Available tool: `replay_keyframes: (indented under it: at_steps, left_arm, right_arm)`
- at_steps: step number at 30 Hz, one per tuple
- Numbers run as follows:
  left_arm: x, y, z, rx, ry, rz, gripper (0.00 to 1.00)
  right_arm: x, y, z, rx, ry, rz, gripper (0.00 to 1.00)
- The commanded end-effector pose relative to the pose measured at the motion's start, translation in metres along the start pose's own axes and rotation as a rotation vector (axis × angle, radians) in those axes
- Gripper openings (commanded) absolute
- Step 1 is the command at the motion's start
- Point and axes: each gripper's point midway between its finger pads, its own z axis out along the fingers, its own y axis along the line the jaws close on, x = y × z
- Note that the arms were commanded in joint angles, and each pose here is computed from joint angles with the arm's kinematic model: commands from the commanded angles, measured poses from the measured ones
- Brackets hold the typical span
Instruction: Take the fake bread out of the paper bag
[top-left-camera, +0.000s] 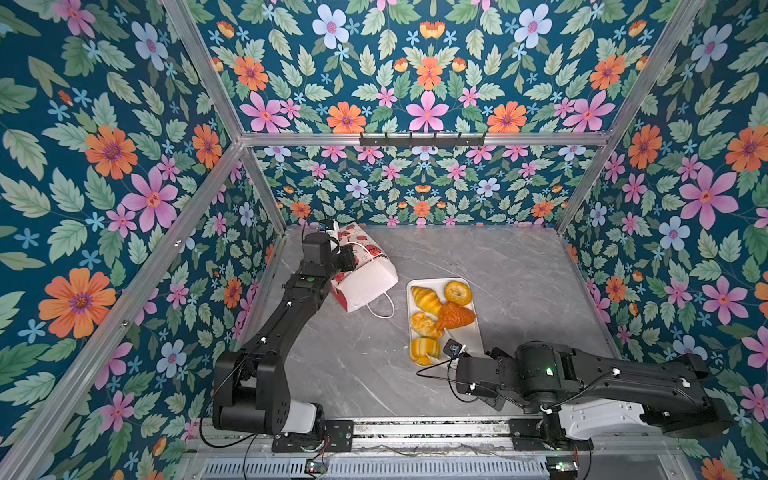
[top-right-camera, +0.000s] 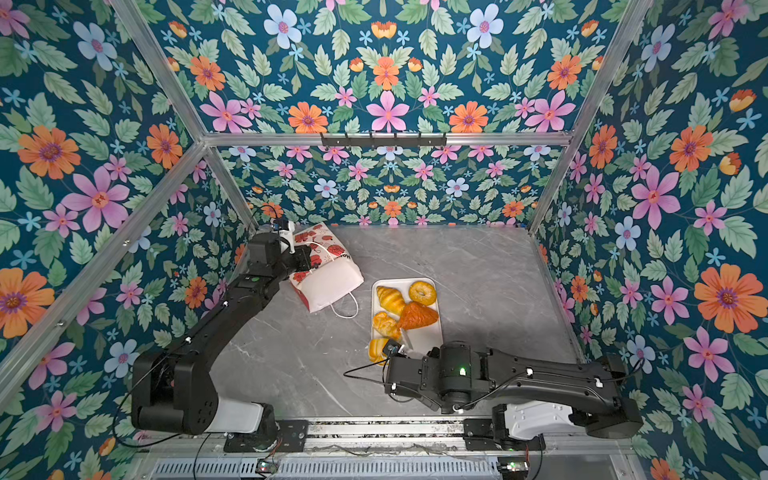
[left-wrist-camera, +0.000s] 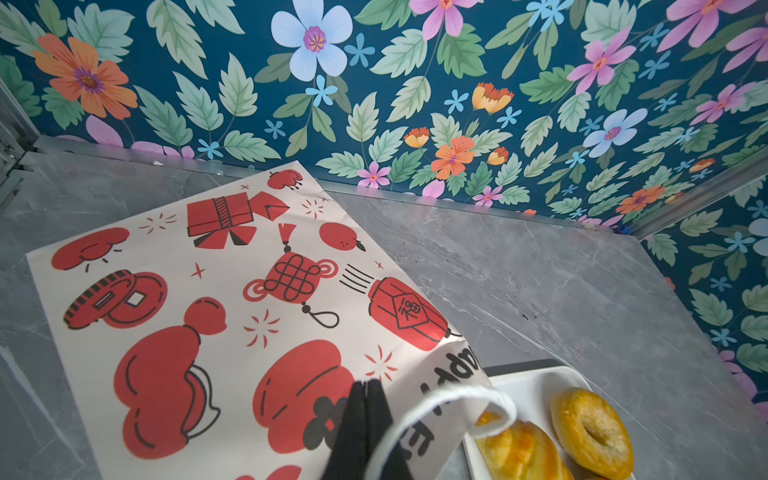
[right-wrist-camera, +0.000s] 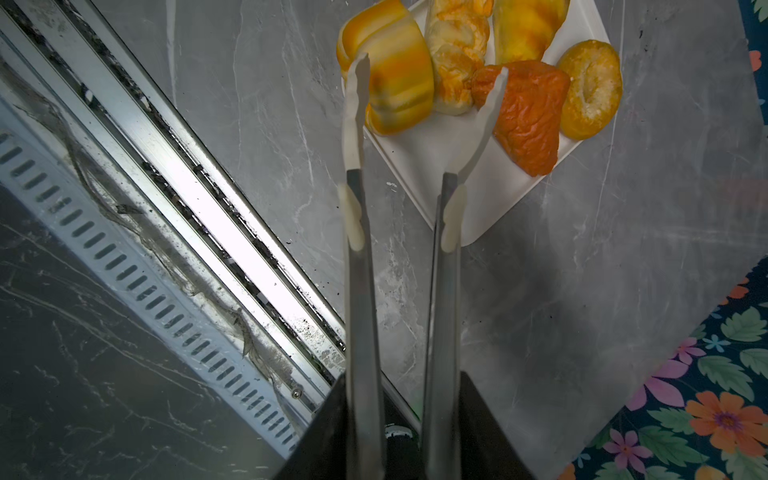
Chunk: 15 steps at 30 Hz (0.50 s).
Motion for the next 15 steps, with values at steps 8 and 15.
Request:
replay_keyframes:
  at_steps: [8,15]
  left_arm:
    - [-0.003,0.0,0.0,0.007,-0.014,0.006,0.0]
    - [-0.002,0.0,-0.001,0.005,-0.014,0.007,0.0]
  right_arm:
    - [0.002,0.008,0.003,0.017,0.014,-0.11,0.39]
    - [-0.001,0.009,0.008,0.04,0.032,-0.145,0.39]
